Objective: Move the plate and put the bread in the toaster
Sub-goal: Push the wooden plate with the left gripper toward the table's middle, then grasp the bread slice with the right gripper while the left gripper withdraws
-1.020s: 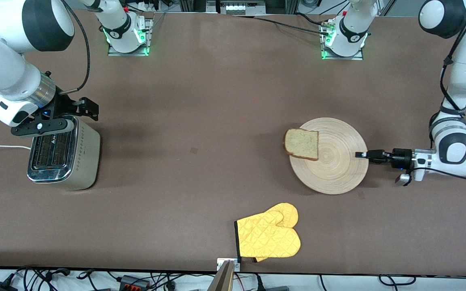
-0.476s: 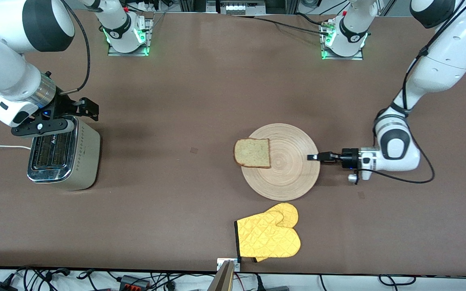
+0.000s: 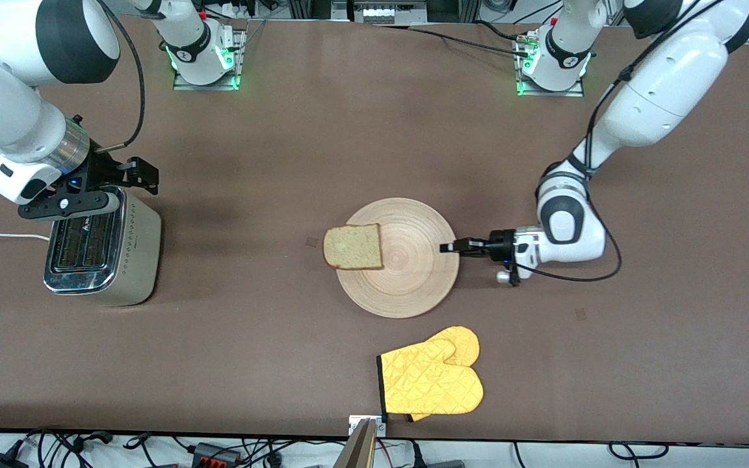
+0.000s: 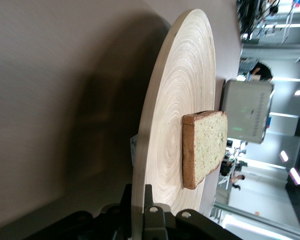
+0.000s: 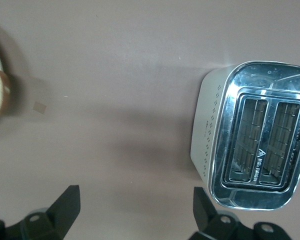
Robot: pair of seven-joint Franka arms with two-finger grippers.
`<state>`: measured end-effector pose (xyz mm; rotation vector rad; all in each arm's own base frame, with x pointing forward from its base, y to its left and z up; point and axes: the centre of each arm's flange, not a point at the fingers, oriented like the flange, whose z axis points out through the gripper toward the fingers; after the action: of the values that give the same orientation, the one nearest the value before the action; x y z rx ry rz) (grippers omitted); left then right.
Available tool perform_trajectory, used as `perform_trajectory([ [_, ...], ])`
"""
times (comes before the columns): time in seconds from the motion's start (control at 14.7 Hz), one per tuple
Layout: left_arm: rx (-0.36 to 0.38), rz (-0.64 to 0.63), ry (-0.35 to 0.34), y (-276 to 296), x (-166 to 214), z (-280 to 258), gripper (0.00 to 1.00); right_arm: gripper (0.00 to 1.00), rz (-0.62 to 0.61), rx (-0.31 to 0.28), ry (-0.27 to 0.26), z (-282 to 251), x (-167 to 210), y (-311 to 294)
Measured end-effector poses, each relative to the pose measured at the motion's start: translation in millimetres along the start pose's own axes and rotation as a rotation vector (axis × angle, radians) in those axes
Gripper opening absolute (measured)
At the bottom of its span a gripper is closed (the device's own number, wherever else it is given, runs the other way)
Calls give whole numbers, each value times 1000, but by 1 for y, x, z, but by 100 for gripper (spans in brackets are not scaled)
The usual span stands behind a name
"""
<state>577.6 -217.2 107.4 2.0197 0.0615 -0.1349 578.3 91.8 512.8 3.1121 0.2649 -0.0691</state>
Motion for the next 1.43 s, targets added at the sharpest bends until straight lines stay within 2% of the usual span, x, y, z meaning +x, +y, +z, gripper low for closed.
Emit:
perform_trajectory([
  [0.2,1,6,-20,6,-6,16,9,100,-1,1,-22,12,4,-1],
  [0.27,1,5,-18,6,-5,14,13,100,-2,7,-36,20,6,-3],
  [0.41,-2,2,-11,4,-3,10,28,100,4,47,-65,43,15,-9],
  [0.48,-4,-1,-5,3,-2,6,41,100,9,71,-70,56,21,-12],
  [0.68,-37,-15,22,-3,8,-24,67,100,-7,100,-63,91,38,-34],
  [0.82,-85,-3,1,-10,15,-66,87,100,7,148,-55,109,46,-61],
  [0.88,-79,22,-28,-20,17,-95,96,100,30,187,-58,118,49,-73],
  [0.95,-63,49,-57,-31,19,-127,100,100,38,212,-60,127,52,-83],
  [1.16,12,120,-139,-64,16,-223,100,100,67,227,-38,159,62,-113],
  [1.29,126,158,-185,-84,13,-273,100,100,73,229,-22,182,67,-132],
  [1.43,244,170,-239,-95,11,-314,100,100,123,292,-38,205,69,-149],
])
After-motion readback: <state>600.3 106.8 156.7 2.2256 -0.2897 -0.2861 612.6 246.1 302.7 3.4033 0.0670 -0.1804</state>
